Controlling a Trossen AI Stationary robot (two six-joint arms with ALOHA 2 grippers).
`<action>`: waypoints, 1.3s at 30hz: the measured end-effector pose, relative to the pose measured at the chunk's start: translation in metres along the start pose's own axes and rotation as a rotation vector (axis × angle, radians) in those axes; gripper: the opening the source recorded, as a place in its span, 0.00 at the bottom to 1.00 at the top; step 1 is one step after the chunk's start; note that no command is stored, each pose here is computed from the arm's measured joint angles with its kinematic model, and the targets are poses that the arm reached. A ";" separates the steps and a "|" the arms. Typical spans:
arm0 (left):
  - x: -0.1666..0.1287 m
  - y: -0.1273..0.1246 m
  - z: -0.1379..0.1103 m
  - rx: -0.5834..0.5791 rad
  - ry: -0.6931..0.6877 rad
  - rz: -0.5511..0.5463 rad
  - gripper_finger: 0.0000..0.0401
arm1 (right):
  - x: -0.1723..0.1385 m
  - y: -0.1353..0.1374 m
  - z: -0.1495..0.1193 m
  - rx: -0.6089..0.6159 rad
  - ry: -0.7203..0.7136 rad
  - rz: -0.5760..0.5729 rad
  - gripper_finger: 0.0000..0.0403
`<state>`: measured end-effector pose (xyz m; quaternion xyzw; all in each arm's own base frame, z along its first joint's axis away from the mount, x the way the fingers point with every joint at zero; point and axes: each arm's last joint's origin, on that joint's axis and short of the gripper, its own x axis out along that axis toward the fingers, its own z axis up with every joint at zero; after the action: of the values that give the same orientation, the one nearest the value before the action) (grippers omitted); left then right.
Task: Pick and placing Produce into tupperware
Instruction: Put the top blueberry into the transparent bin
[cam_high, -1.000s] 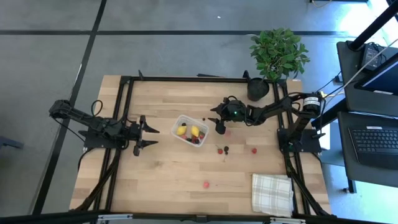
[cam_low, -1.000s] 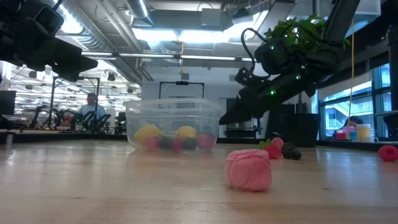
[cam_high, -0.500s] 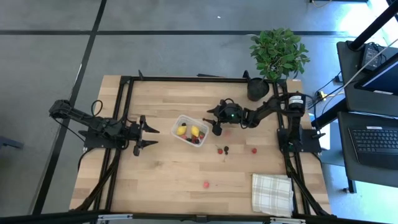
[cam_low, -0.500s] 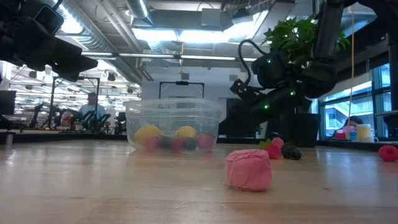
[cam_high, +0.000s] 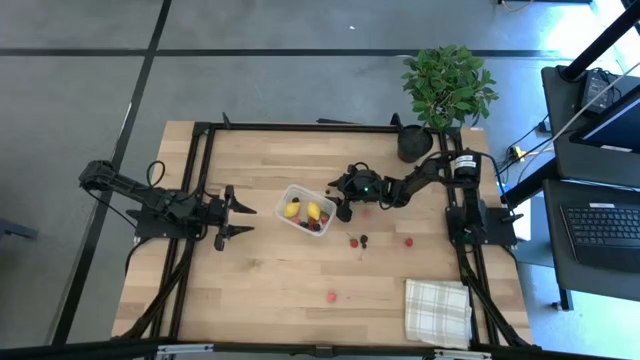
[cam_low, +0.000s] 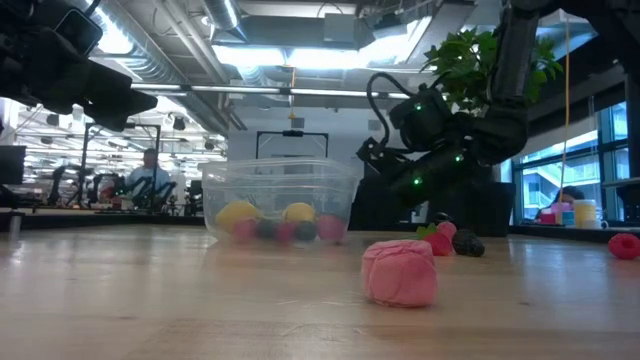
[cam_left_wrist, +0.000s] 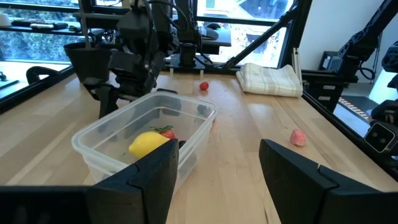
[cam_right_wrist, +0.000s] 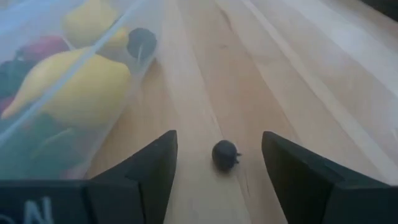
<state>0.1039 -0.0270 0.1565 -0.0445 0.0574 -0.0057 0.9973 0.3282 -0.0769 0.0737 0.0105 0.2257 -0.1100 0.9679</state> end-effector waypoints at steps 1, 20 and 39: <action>0.000 0.000 0.000 0.000 0.000 0.000 0.54 | 0.000 0.000 0.000 0.000 0.000 0.000 0.59; 0.000 0.000 0.000 0.000 0.000 0.000 0.54 | 0.007 0.000 0.003 -0.002 0.082 -0.001 0.37; 0.000 0.000 0.000 0.000 0.001 0.000 0.54 | 0.011 0.000 0.004 -0.002 0.168 0.005 0.15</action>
<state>0.1039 -0.0271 0.1564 -0.0444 0.0579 -0.0058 0.9973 0.3395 -0.0795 0.0724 0.0194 0.3060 -0.1062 0.9459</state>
